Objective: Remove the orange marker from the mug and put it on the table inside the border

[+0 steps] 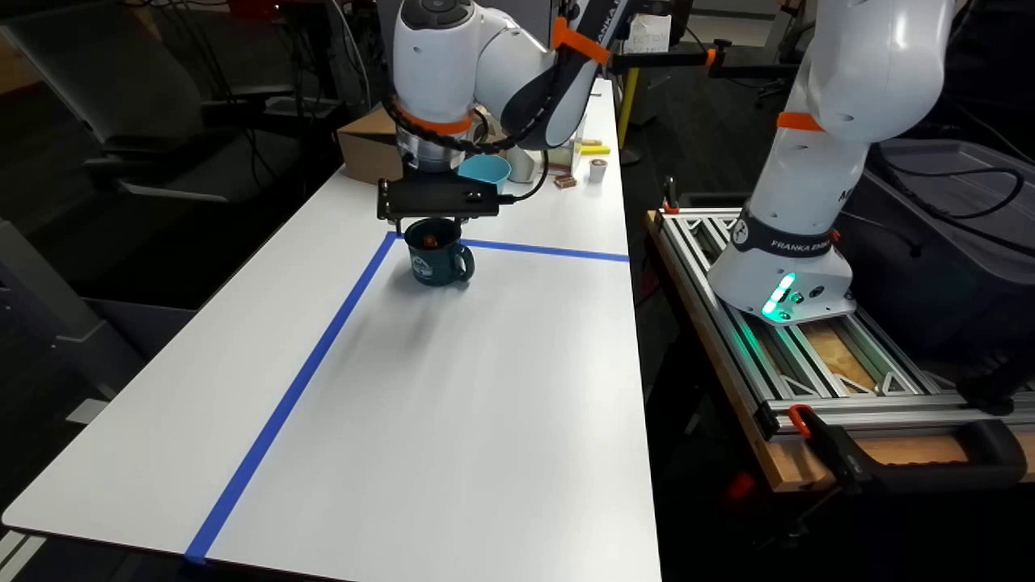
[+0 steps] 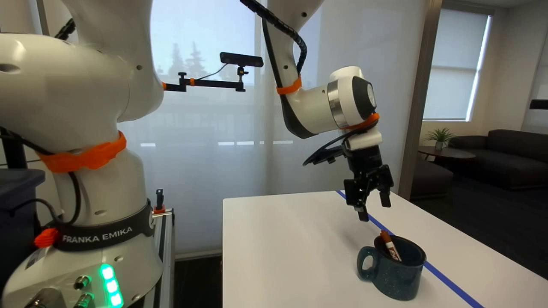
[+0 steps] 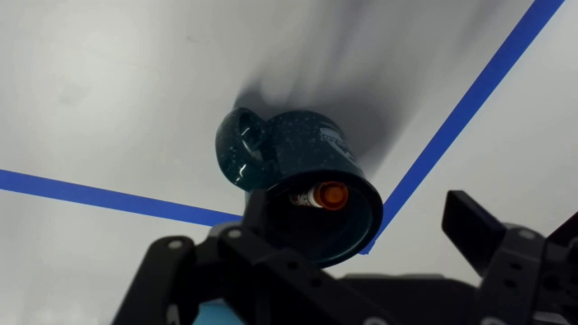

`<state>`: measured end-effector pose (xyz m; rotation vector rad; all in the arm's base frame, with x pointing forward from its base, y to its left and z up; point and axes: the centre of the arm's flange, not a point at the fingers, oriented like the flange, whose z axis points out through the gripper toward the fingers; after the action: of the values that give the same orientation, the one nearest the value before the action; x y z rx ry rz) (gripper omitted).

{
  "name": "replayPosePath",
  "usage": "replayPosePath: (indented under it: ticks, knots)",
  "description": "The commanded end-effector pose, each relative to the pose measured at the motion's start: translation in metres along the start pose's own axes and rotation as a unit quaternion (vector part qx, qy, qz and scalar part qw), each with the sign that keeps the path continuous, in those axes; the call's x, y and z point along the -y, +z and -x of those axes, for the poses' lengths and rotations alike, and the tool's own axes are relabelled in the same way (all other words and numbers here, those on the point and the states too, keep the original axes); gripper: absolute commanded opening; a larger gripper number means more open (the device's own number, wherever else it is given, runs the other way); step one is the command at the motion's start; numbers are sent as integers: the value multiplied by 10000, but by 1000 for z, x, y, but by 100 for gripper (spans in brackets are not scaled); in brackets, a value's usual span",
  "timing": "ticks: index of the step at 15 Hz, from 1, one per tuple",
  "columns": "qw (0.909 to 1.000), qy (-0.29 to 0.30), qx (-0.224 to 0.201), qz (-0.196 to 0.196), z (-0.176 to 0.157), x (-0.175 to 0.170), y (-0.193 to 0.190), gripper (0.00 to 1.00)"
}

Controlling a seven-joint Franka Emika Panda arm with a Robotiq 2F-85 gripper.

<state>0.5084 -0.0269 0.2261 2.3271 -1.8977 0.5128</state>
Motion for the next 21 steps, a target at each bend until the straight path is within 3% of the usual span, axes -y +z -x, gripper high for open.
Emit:
replayPosePath:
  ticks: [1, 2, 5, 7, 10, 11, 13, 16, 19, 21]
  knots:
    - [9999, 116, -86, 28, 3, 15, 17, 100]
    - [9999, 134, -71, 39, 4, 17, 20, 100]
    - [9997, 206, -85, 59, 2, 20, 24, 82]
    - [9995, 273, -114, 100, 0, 20, 25, 83]
    - [9990, 383, -152, 156, -6, 18, 27, 75]
    - [9988, 426, -169, 183, -8, 17, 28, 64]
    - [9984, 473, -204, 235, -11, 14, 30, 57]
    - [9976, 563, -259, 293, -15, 12, 34, 24]
    - [9970, 539, -424, 371, -16, 11, 37, 18]
    - [9970, 506, -453, 380, -11, 11, 39, 28]
